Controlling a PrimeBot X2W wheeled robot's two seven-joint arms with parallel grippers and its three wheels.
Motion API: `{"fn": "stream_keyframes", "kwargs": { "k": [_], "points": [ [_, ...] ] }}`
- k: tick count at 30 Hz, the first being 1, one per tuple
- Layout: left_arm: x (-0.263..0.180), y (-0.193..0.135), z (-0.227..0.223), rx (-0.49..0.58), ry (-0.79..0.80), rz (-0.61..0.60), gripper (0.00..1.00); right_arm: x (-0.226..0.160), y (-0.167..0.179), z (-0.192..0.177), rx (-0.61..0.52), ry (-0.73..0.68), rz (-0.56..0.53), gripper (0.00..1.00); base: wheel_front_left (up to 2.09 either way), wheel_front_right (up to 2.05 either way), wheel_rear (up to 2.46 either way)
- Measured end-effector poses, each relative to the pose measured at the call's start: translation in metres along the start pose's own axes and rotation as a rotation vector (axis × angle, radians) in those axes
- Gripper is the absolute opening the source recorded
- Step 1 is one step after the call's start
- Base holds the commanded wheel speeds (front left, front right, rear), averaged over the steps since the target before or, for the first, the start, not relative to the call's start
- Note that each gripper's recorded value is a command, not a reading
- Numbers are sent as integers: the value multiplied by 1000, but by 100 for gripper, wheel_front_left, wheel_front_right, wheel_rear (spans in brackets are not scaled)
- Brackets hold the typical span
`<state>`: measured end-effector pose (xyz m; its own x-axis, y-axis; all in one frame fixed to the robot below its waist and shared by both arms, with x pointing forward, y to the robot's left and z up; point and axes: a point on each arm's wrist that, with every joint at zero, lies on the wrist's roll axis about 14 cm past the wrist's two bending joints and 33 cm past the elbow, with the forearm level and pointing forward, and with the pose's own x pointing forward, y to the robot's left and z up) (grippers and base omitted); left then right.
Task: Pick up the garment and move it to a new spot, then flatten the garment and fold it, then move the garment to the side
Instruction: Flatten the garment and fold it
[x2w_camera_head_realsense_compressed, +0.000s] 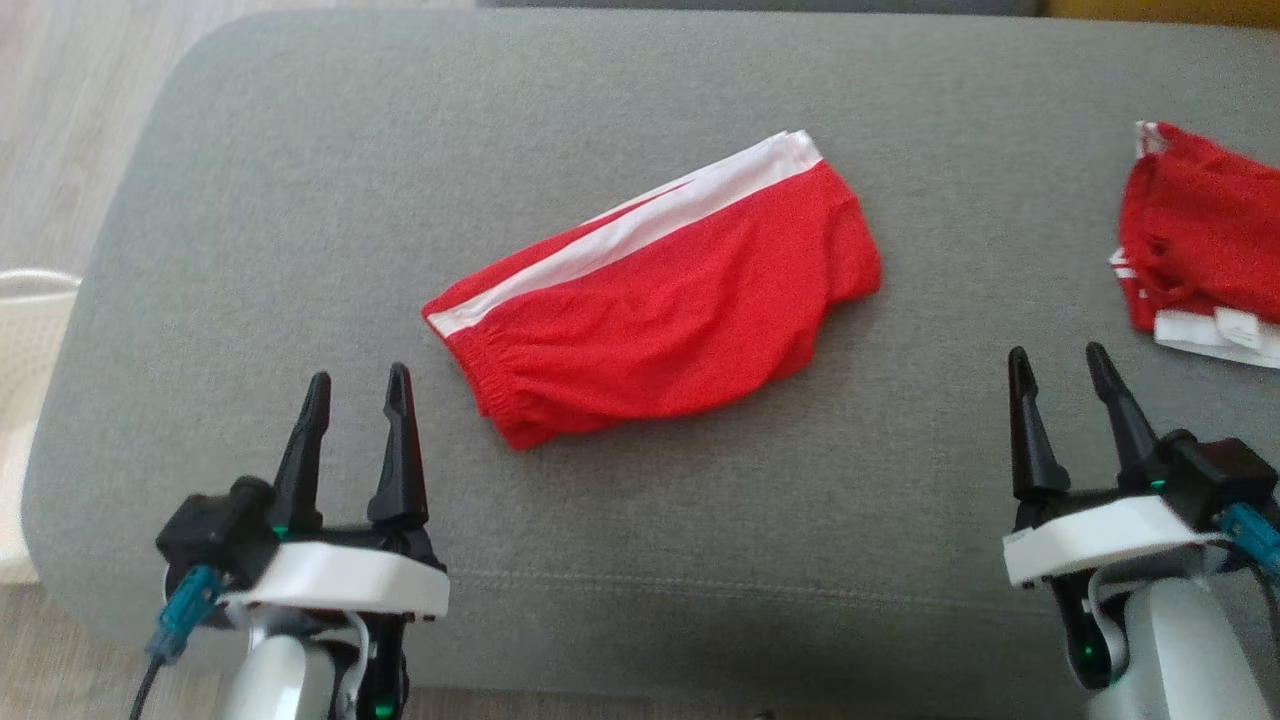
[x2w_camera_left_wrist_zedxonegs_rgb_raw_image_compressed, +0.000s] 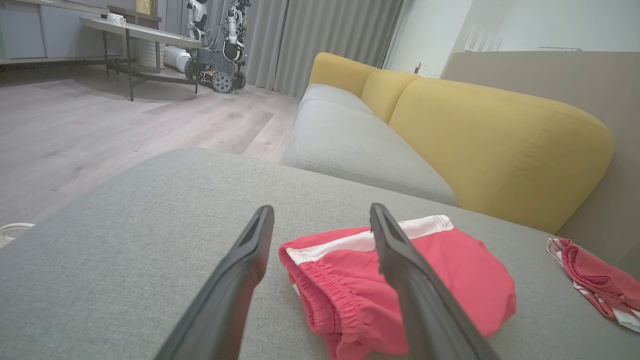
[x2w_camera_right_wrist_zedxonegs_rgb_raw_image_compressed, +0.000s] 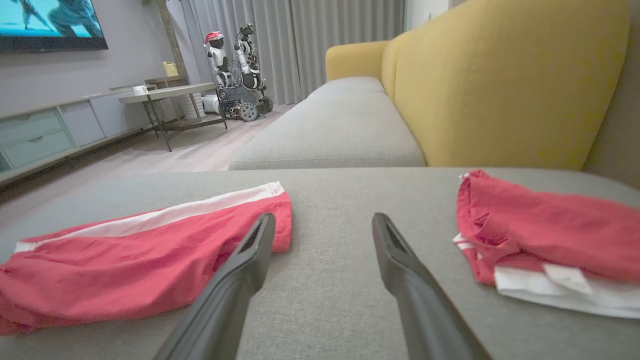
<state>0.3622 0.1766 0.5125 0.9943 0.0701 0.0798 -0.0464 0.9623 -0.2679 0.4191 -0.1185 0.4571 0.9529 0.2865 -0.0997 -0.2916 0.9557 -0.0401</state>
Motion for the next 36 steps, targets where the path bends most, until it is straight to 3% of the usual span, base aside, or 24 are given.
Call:
{"fn": "stream_keyframes", "kwargs": {
  "k": [8, 9, 13, 17, 27, 36],
  "points": [
    [4, 15, 3, 16, -7, 49, 100, 19, 23, -40, 298, 185, 21, 100, 0, 0, 0],
    [2, 19, 3, 10, -6, 67, 100, 26, 33, -48, 402, 239, 29, 100, 0, 0, 0],
    [-4, 28, 4, 1, -3, 109, 100, 41, 53, -56, 616, 336, 62, 100, 0, 0, 0],
    [-7, 34, -1, 5, 13, 135, 100, 54, 62, -63, 729, 403, 80, 100, 0, 0, 0],
    [-6, 44, -8, 13, 39, 179, 100, 90, 81, -74, 906, 508, 112, 100, 0, 0, 0],
    [-6, 50, -5, 23, 37, 204, 100, 114, 83, -81, 918, 547, 88, 100, 0, 0, 0]
  ]
}}
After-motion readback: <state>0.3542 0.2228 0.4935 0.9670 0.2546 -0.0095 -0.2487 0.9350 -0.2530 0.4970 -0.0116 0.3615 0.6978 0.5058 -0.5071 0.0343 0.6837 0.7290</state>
